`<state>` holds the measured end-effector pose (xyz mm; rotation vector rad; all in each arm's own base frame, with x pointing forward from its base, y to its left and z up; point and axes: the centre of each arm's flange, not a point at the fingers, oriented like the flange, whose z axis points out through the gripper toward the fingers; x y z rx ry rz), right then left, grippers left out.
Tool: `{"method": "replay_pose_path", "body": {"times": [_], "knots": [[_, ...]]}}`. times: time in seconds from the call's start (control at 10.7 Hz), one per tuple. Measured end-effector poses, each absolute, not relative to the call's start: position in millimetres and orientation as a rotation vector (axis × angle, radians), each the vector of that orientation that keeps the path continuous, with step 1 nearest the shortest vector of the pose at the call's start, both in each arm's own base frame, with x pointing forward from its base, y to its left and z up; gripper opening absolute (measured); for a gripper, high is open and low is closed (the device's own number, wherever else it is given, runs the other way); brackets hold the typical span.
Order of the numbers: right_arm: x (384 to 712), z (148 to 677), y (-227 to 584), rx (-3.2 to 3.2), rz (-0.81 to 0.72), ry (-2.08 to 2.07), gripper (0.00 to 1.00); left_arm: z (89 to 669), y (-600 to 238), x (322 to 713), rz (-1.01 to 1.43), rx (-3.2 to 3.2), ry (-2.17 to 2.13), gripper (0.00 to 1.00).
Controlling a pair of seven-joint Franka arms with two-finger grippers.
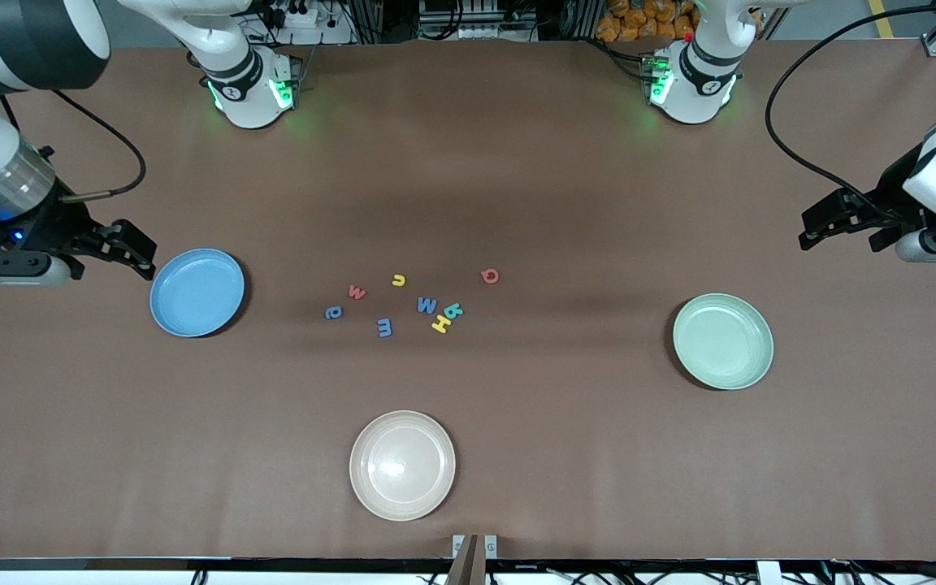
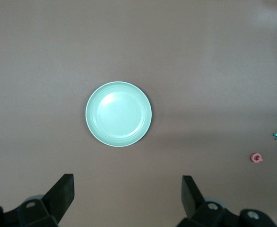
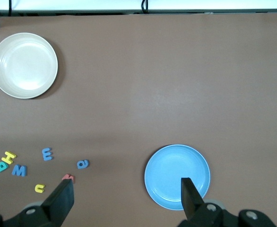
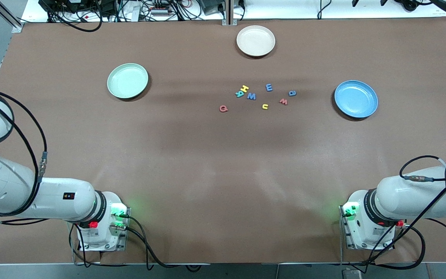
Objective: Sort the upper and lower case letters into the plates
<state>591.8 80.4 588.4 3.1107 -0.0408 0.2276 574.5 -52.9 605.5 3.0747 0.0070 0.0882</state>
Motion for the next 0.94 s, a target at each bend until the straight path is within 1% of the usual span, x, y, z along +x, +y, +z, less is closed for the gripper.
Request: {"method": "replay_pose_path", "body": {"times": [0.47,0.75,0.94], "knots": [[587.1,599.2,78.6,3.110,0.178,-0.127,1.00,597.9,-47.3,574.4,0.065,3.078,0.024,1.00],[584.8,597.4,85.2,3.154,0.144,-0.133,1.00,603.7,-60.4,569.9,0.080,3.080,-0.014,1.00],[584.2,596.4,87.1,3.192,0.124,-0.147,1.00,595.1,-68.5,572.7,0.056,3.082,-0.034,1.00]]}}
